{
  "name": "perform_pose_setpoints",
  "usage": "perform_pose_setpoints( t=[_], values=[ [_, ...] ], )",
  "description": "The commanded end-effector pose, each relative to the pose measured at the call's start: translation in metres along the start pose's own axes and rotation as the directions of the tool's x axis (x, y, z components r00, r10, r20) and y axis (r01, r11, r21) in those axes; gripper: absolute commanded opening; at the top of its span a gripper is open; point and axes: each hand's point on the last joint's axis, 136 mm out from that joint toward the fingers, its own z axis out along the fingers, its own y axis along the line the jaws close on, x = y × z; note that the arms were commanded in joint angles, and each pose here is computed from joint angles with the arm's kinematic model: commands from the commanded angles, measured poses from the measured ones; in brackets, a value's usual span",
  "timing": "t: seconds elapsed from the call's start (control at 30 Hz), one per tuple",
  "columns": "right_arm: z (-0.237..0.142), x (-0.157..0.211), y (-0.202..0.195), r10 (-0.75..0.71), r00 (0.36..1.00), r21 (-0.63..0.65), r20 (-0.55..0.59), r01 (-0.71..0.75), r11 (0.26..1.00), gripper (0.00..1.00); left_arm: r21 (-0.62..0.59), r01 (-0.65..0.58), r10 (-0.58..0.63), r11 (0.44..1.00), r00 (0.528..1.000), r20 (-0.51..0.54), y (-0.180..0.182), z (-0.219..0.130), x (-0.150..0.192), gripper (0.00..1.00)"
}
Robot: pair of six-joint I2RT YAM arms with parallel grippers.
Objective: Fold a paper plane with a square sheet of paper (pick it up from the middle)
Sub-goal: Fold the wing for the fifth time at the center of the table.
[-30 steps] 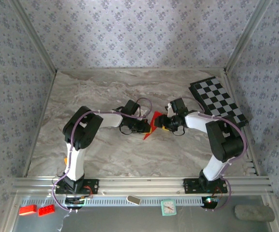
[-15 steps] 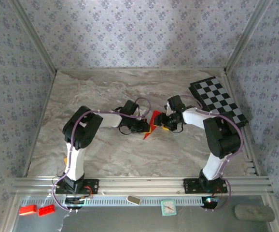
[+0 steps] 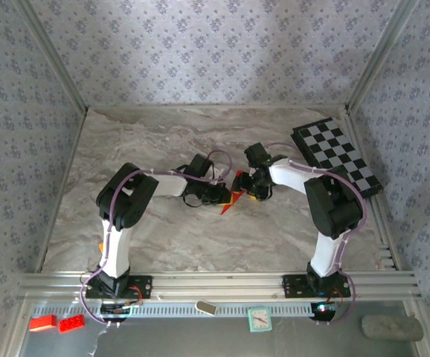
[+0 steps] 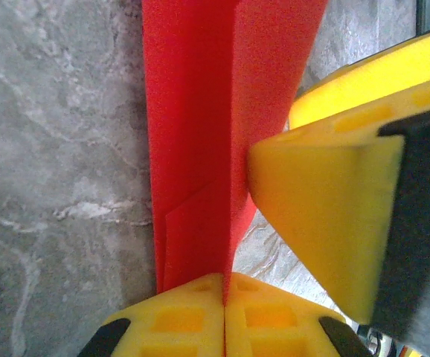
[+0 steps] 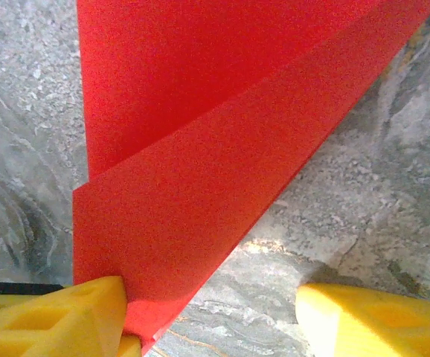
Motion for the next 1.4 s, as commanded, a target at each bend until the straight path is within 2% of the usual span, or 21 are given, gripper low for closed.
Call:
perform_pose_setpoints(
  t=[0.0,0.33,0.77,1.13,1.37],
  values=[
    [0.043,0.012,-0.043,0.041,0.999,0.178,-0.029,-0.035,0.983,0.68,-0.034,0.040,-0.041,0.999,0.999,-0.031,0.017,0.005,0.013,0.09],
    [0.051,0.017,-0.051,0.035,0.998,0.246,-0.052,-0.021,0.969,0.68,-0.022,0.041,-0.041,0.999,0.999,-0.015,0.010,-0.001,0.013,0.13],
    [0.053,0.019,-0.048,0.012,0.997,0.227,-0.071,0.004,0.974,0.69,-0.026,0.043,-0.042,0.999,0.998,0.044,-0.001,-0.016,0.009,0.20],
    [0.055,0.021,-0.050,0.012,0.997,0.229,-0.082,0.008,0.973,0.71,-0.051,0.054,-0.051,0.997,0.997,0.053,0.000,-0.023,0.013,0.21],
    [0.056,0.024,-0.053,0.014,0.996,0.238,-0.088,0.008,0.971,0.71,-0.071,0.024,-0.015,0.997,0.993,0.116,-0.017,-0.043,0.005,0.21]
  ],
)
